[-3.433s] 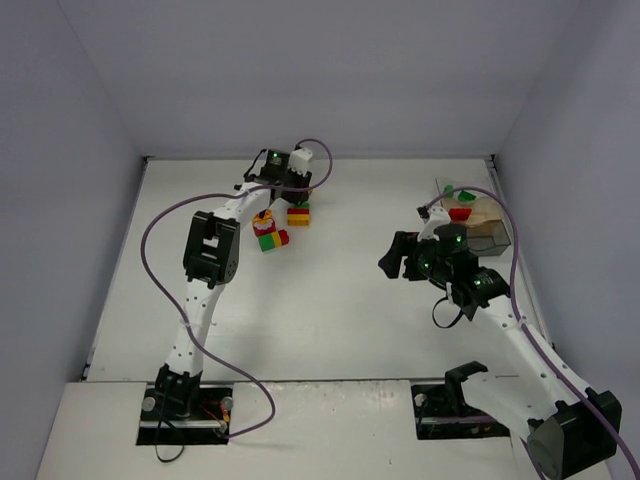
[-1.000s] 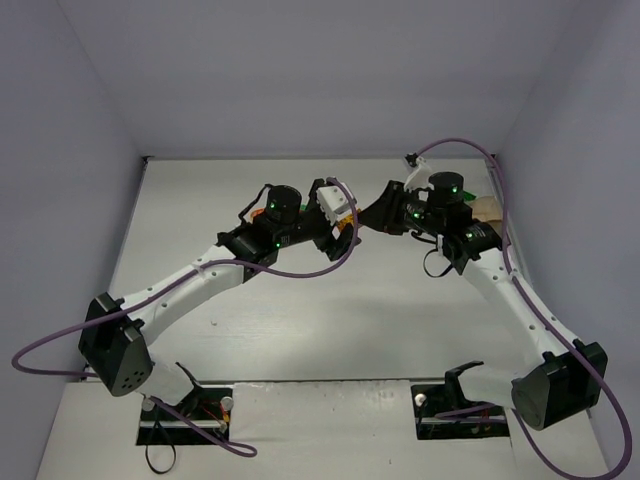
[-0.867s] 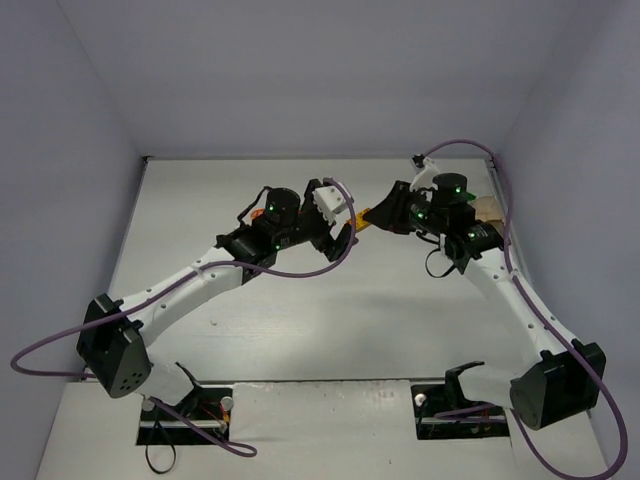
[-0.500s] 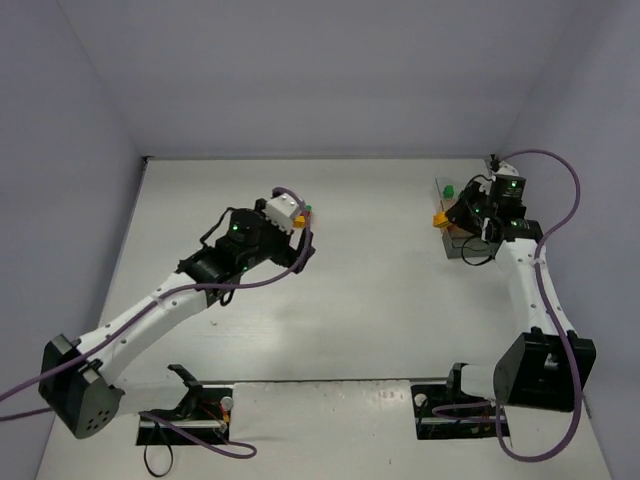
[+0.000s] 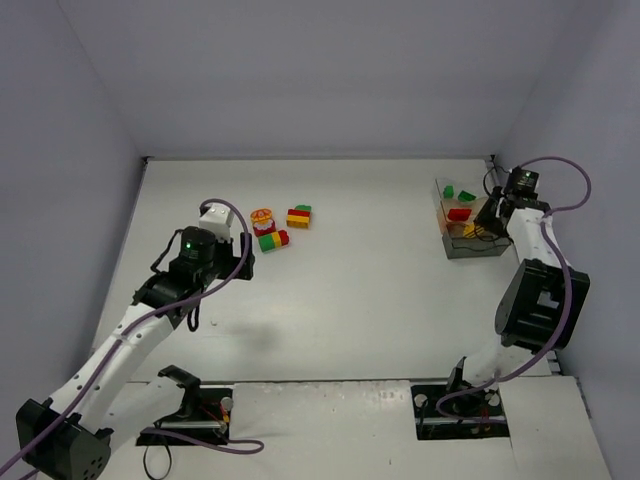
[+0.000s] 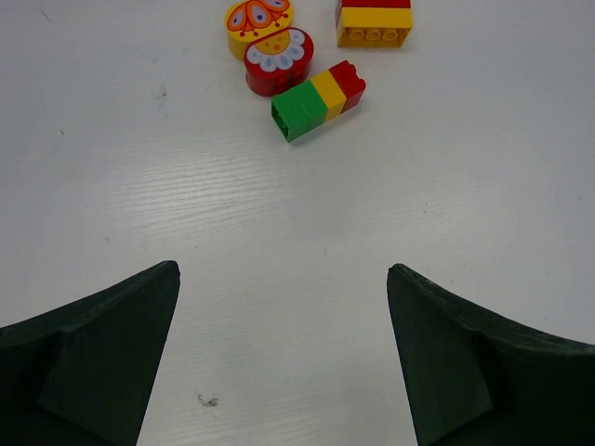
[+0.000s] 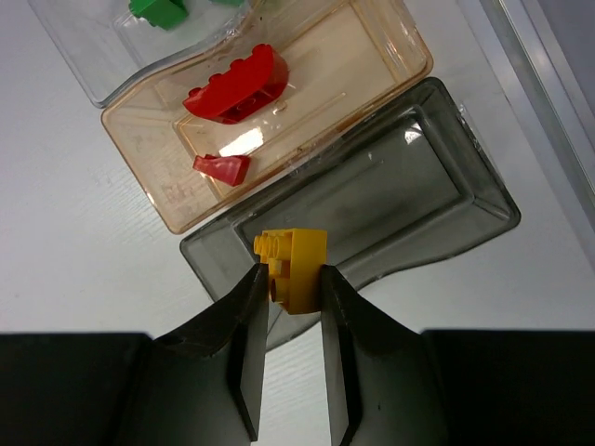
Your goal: Sort the legos into containers by color
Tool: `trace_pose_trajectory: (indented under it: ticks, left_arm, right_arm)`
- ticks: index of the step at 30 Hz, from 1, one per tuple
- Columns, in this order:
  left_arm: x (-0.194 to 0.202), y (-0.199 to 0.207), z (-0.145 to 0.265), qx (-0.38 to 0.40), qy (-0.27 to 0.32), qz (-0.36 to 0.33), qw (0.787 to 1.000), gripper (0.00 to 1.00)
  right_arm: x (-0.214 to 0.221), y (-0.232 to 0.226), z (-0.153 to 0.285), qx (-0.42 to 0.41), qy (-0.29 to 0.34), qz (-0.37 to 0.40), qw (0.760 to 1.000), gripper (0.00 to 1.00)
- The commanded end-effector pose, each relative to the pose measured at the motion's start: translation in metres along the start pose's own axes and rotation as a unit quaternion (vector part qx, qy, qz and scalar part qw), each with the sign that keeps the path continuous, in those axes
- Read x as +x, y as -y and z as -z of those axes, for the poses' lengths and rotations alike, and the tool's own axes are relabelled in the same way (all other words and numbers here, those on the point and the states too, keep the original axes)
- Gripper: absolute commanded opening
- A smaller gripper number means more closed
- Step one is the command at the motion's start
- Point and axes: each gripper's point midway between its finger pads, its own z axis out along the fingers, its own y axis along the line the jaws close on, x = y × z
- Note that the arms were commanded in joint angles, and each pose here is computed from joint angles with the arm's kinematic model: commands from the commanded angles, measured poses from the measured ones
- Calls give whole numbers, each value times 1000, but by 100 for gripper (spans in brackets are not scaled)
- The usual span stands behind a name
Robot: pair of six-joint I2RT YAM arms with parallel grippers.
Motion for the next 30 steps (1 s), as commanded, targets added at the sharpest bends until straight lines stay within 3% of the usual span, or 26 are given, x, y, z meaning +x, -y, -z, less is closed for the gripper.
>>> trace_pose_trajectory:
  ticks: [1,5,8,12,16,24,30]
  left_arm:
    - [-16,-12,4,-37,26,20,999,86]
    - [-14,-9,1,-29,26,23,999,86]
    - [-13,-7,-2,-26,20,21,999,86]
    - [-10,-2,-7,-14,11,20,1000,86]
    - [-7,1,-12,-7,5,26,1000,86]
    - [-14,1,-41,-32,-19,43,998,86]
    - [-25,2,-81,-65,-55,55,995,86]
  right_arm:
    - [-31,-4,-3,-3,40,12,999,0]
    - [-17,6,-27,3,8,5,1000,8]
    - [-16,14,-31,15,6,0,1000,20]
    - [-23,17,-30,21,14,5,1000,49]
    - [-31,13,-18,15,28,-1,999,59]
    - [-52,-36,49,-69,90,9,993,63]
    - [-24,-82,93,-135,106,46,984,64]
